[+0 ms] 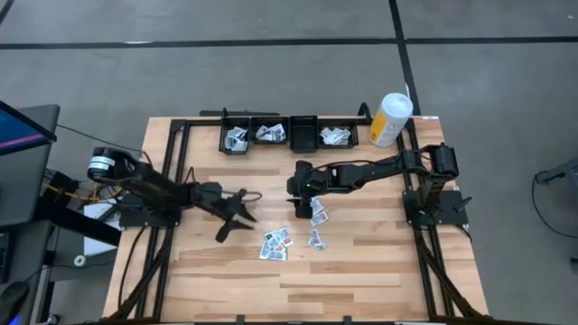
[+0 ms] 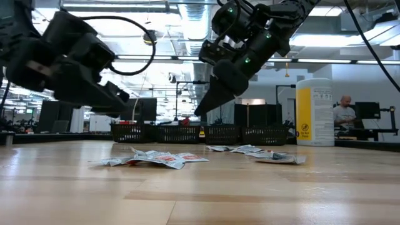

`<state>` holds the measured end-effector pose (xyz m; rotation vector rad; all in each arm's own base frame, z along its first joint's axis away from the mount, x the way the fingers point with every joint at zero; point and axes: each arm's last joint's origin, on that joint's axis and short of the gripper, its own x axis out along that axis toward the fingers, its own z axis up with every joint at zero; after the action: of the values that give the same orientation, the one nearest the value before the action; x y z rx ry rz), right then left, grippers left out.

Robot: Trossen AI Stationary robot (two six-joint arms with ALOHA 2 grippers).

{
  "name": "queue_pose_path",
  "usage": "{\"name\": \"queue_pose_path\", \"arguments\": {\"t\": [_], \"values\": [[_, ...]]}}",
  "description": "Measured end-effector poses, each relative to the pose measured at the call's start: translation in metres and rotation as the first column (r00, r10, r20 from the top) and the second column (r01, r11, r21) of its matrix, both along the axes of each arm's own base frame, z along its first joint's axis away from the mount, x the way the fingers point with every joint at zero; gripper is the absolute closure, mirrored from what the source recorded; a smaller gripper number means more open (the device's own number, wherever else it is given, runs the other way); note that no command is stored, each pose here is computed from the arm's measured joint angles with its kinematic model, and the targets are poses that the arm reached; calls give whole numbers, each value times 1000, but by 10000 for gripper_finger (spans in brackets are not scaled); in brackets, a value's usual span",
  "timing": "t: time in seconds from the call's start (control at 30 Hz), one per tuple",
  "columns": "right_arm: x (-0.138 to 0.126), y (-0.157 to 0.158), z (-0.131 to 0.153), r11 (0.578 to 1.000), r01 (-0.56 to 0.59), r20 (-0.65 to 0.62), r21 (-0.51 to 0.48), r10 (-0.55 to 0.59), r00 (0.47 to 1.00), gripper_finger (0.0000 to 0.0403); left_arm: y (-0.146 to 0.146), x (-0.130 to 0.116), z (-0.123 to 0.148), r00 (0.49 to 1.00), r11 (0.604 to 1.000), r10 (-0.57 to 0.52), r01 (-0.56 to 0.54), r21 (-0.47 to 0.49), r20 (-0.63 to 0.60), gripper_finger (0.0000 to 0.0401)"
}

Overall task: Pick & Place First Aid Supplies
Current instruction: Put the black towelette pack into the middle left black bin

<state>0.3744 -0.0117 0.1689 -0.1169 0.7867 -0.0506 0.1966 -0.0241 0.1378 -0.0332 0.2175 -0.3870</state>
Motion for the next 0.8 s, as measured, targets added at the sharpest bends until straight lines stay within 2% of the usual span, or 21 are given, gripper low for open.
{"name": "queue_pose_path", "arguments": {"t": [0.13, 0.33, 0.5, 0.63, 0.73, 0.8], "values": [[1, 0, 1, 1000, 0, 8, 0, 0, 1000, 163, -10, -1, -4, 999, 999, -50, 50, 6, -21, 284], [2, 1, 2, 1000, -19, 30, 18, 19, 999, 163, -12, -1, -5, 999, 1000, -26, 26, 15, -21, 284], [7, 8, 7, 985, -147, 110, 87, 137, 984, 163, -12, -1, -5, 999, 1000, -27, 27, 15, -21, 284], [8, 21, 10, 966, -253, 141, 52, 243, 960, 163, -12, -1, -5, 999, 1000, -25, 25, 0, -27, 284], [7, 30, 8, 952, -306, 120, 16, 302, 946, 163, -13, -1, -5, 999, 1000, -30, 29, -9, -30, 284], [5, 36, 7, 942, -337, 95, 0, 335, 937, 163, -16, -2, -5, 999, 999, -42, 42, 20, -19, 284]]}}
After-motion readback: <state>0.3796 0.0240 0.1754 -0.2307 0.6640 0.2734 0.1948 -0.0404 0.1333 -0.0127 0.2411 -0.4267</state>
